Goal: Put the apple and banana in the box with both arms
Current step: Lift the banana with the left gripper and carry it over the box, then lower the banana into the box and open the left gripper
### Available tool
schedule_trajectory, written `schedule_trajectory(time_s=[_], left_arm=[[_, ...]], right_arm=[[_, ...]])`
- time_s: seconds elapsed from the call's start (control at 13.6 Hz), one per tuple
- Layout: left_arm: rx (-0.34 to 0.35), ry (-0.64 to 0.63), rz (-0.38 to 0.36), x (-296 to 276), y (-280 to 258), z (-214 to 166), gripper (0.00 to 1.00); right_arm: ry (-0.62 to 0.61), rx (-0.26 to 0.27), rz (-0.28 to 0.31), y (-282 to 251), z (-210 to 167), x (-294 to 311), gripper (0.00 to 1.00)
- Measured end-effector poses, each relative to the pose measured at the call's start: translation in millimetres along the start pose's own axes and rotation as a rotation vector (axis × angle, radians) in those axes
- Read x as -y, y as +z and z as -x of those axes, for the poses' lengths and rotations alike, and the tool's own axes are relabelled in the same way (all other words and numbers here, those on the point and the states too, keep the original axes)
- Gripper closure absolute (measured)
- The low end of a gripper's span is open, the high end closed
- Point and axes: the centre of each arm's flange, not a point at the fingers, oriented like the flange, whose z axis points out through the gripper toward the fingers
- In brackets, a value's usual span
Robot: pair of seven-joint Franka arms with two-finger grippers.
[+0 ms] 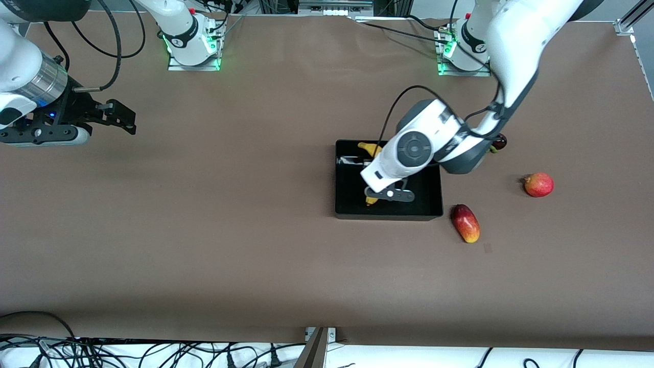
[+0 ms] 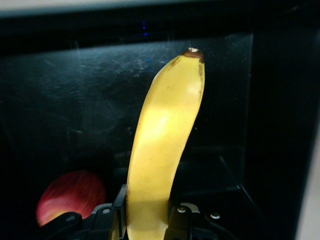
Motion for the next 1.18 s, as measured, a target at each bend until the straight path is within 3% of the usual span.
schedule_trajectory(time_s=[0.29,0.74,1.03,1.18], left_arm=[[0.015,0.012,0.000,-4.9,38.2,-4.6,0.66],[0.016,0.004,-0.011,-11.6,46.3,-2.0,0.66],[-0.009,-0.019,0.001,-9.1,32.7,-9.5,0.33],[-0.052,-0.051,0.002,4.7,-3.0,-21.7,0.14]], right_arm=[[0.000,0.000,0.000,0.0,0.0,0.0,0.00],[0.000,0.000,0.000,0.0,0.0,0.0,0.00],[0.000,0.000,0.000,0.0,0.0,0.0,0.00],[0.000,0.000,0.000,0.0,-0.1,0.0,0.00]])
